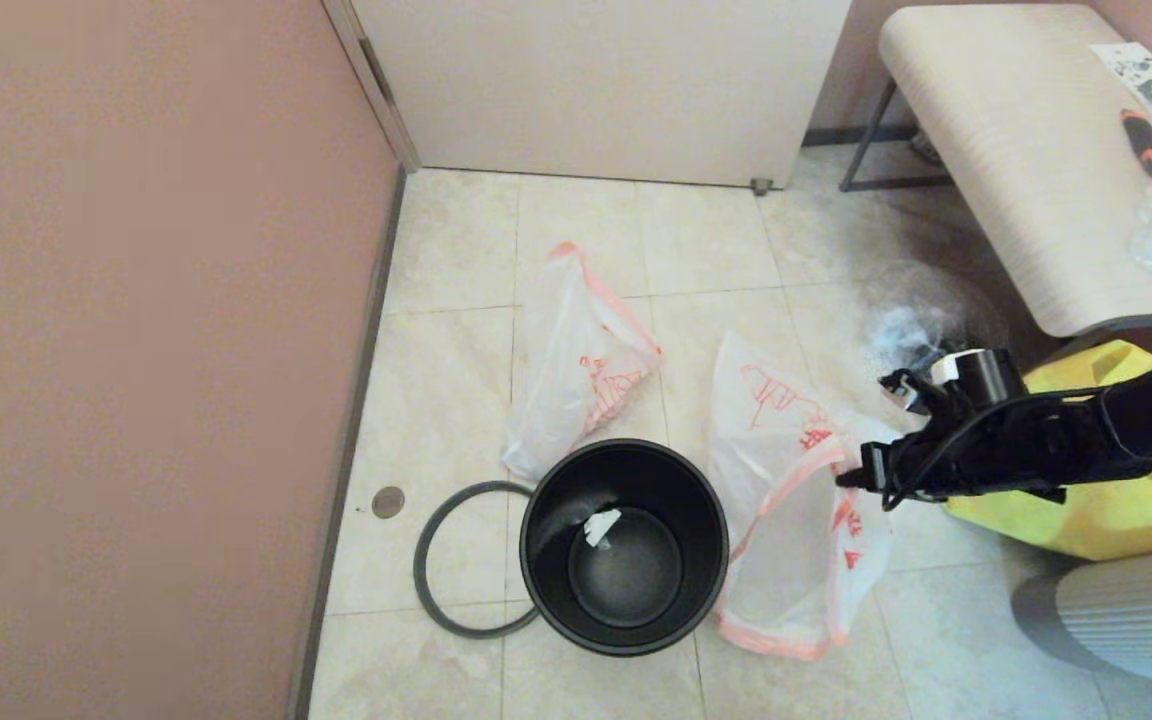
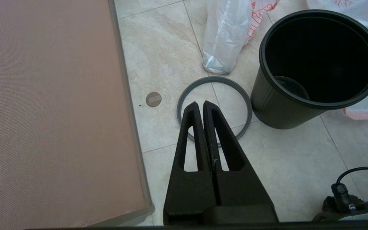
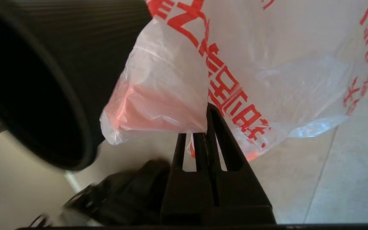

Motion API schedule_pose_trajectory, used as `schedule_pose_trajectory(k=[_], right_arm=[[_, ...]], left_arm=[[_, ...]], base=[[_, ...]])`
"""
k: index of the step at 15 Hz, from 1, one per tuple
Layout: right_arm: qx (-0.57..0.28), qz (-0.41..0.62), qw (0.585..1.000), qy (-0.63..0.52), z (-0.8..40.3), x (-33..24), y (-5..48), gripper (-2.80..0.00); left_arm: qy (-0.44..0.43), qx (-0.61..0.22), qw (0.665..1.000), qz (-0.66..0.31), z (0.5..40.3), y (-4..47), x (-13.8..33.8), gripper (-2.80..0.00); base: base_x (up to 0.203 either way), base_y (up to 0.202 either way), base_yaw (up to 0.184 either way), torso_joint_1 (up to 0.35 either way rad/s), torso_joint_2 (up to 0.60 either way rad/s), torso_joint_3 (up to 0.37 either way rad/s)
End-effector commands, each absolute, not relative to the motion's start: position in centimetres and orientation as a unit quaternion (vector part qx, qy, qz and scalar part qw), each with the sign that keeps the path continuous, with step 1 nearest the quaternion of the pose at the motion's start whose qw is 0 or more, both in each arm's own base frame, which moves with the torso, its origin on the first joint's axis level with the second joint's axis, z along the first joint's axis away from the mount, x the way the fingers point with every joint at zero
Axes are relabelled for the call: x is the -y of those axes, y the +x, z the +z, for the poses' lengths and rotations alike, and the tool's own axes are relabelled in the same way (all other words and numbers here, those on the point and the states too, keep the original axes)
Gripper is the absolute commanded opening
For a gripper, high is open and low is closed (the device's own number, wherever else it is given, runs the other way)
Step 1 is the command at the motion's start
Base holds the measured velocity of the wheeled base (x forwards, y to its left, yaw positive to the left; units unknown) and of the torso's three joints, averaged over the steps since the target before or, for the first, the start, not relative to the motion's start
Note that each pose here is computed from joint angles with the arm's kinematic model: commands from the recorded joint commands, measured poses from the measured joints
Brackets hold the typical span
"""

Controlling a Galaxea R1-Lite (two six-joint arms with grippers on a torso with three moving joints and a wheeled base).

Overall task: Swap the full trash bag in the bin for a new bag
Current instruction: Pick up a new trash bag, then put the new garbage bag on the trash can

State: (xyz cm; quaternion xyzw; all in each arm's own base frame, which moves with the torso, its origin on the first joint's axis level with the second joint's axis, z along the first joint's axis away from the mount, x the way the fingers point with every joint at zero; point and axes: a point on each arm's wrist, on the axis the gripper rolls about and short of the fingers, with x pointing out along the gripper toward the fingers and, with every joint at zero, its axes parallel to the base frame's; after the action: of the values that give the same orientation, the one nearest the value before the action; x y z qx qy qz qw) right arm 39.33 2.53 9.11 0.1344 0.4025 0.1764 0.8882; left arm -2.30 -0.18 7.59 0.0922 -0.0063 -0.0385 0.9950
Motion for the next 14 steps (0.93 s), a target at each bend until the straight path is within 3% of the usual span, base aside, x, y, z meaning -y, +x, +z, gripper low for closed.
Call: schedule_pose_trajectory(k=[1,8,14], right_arm=[[-0.390,0.182,0.893,0.134,12.3,-2.4,37.8,-2.80],[-0.387,0.214,0.892,0.094,21.5,-5.8,30.0,-2.80],[-0.299,0.228,0.920,0.110,29.8,-6.6,22.7,-2.80]], left_arm=[[0.093,0.004,0.995,-0.039,7.5,-2.3,0.2,-2.80],[0.093,0.004,0.995,-0.039,7.5,-2.3,0.2,-2.80],[0.093,0.005,0.995,-0.039,7.6,-2.3,0.2,-2.80]], base=[[0.000,0.000,0.000,0.000,0.00,0.000],[0.000,0.000,0.000,0.000,0.00,0.000],[0.000,0.000,0.000,0.000,0.00,0.000]])
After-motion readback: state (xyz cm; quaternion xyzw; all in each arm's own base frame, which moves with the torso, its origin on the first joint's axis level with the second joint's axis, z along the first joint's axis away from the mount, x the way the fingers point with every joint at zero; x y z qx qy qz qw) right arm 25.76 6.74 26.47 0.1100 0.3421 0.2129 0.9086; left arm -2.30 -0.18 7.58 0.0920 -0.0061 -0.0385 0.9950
